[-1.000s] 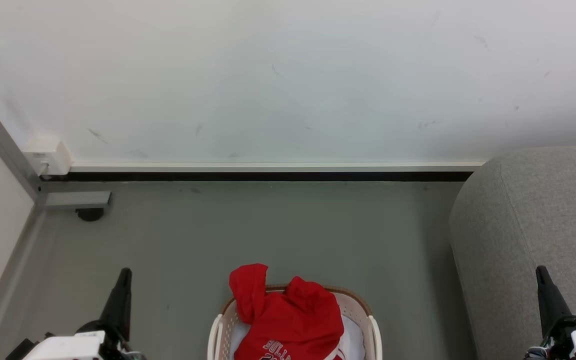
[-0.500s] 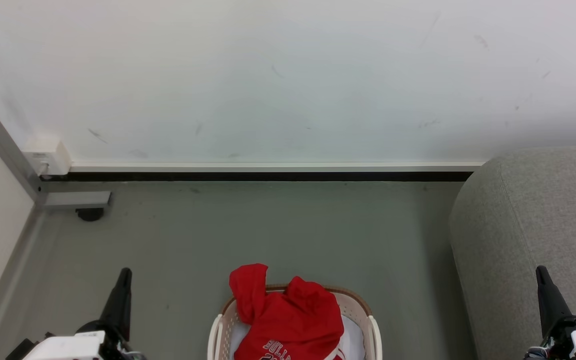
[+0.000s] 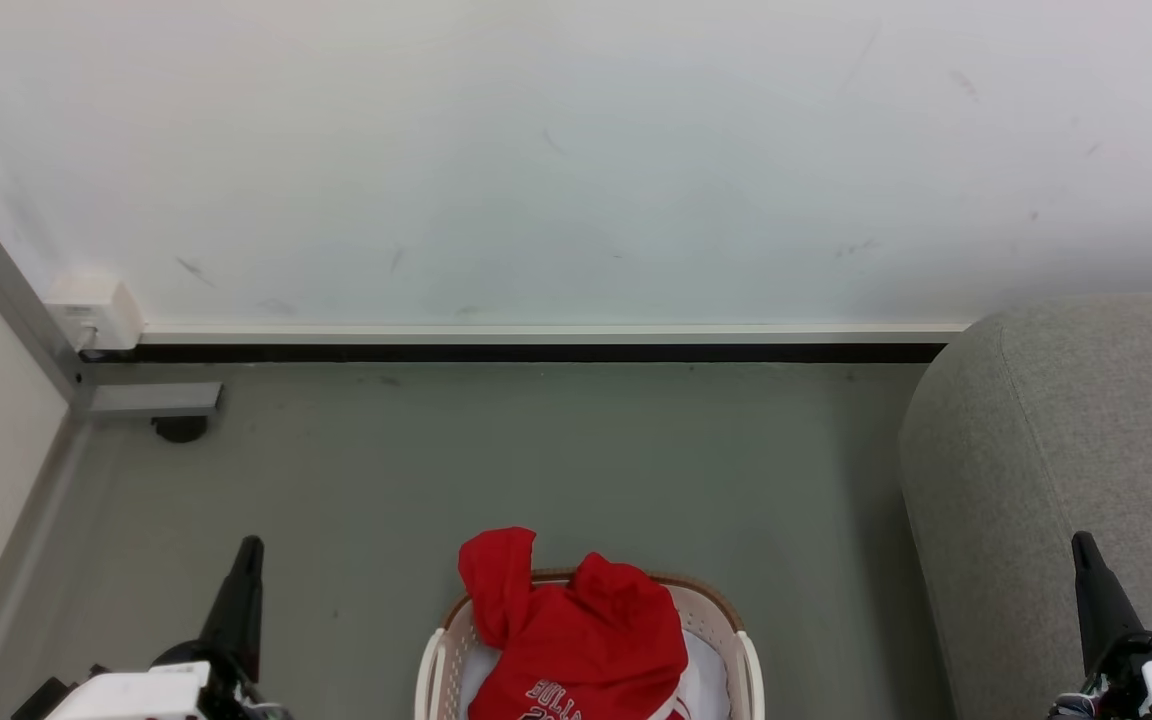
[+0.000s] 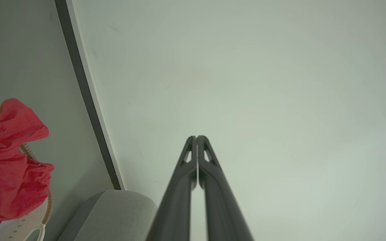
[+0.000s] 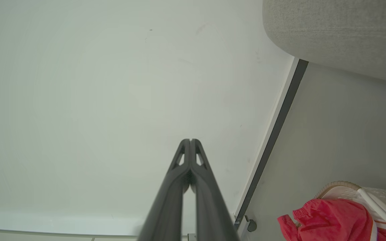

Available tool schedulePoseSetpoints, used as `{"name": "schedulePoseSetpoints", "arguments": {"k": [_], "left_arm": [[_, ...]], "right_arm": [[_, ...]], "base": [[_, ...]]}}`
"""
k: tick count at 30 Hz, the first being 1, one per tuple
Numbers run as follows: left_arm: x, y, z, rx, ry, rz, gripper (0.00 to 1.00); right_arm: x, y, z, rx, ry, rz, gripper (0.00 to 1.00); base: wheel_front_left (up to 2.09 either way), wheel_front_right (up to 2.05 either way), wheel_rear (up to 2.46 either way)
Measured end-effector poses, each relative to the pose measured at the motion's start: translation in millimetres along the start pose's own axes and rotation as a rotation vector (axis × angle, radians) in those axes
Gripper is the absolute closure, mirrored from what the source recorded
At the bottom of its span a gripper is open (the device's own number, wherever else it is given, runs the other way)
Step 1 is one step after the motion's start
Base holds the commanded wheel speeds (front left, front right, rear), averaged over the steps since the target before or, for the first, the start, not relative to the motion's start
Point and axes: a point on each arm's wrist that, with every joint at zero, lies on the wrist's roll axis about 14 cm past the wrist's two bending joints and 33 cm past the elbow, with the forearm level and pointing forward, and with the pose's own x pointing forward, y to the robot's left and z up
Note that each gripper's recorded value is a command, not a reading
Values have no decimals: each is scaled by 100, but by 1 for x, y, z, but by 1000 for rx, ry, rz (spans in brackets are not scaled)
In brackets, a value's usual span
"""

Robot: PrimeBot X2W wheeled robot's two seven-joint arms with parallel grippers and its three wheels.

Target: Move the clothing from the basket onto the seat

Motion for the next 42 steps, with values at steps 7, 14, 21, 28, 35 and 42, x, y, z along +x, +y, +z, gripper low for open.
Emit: {"name": "schedulePoseSetpoints", "arguments": {"k": [7,14,21,28,35,42], "left_arm": [[0,0,0,0,0,0,100],[0,0,0,0,0,0,100],[0,0,0,0,0,0,100],[0,0,0,0,0,0,100],[0,0,0,0,0,0,100],[0,0,0,0,0,0,100]], "right_arm": [[0,0,0,0,0,0,100],[0,0,0,0,0,0,100],[0,0,0,0,0,0,100],[0,0,0,0,0,0,100],[0,0,0,0,0,0,100],[0,0,0,0,0,0,100]], "base": [[0,0,0],[0,0,0],[0,0,0],[0,0,0],[0,0,0],[0,0,0]]}}
